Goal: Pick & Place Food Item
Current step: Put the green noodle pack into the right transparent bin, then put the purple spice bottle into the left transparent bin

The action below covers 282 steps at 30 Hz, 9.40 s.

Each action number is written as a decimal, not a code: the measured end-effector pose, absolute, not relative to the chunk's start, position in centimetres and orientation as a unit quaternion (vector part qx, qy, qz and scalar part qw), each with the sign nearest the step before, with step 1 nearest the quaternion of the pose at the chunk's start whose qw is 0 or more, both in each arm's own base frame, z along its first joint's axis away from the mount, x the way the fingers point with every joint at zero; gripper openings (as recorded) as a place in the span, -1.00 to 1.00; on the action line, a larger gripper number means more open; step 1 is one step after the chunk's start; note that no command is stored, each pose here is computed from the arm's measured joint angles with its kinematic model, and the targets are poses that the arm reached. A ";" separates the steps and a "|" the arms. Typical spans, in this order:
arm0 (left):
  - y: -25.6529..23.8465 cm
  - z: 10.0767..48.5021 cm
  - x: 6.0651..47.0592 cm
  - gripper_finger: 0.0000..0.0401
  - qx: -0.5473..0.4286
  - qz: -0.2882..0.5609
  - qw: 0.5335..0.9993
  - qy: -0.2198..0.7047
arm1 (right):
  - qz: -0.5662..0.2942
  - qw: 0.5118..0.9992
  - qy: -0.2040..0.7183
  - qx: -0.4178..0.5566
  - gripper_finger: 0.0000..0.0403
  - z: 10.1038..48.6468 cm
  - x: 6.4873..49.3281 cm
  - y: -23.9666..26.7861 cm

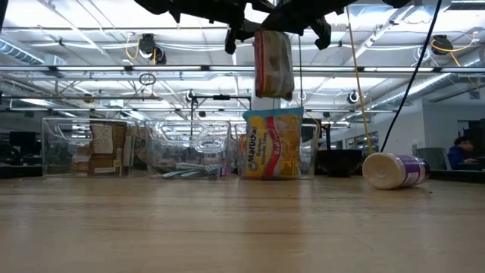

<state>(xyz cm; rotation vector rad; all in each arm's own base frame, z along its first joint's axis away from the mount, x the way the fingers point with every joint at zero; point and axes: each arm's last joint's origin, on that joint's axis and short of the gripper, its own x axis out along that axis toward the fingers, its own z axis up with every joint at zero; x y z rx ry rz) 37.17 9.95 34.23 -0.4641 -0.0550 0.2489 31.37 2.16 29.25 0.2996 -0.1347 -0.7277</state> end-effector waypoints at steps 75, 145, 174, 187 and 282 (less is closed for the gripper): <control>4.3 36.7 38.3 0.01 -0.157 -0.279 0.938 0.135 | 0.276 0.898 0.012 0.341 -1.00 35.4 26.6 0.8; 11.4 35.7 35.5 -1.00 -0.303 0.072 0.929 0.199 | 0.213 0.909 0.005 0.360 0.03 35.5 25.0 -7.3; 15.6 29.7 38.3 -1.00 -0.355 0.209 0.884 0.220 | 0.133 0.961 0.008 0.243 -0.03 35.4 23.2 -7.7; 15.0 24.5 40.7 -1.00 -0.363 0.202 0.861 0.292 | 0.119 0.963 0.020 0.242 -0.01 35.1 23.0 -8.2; -5.6 44.2 32.0 0.11 -0.210 -0.241 0.947 0.045 | -0.033 0.986 0.162 0.001 -0.03 41.3 20.6 6.7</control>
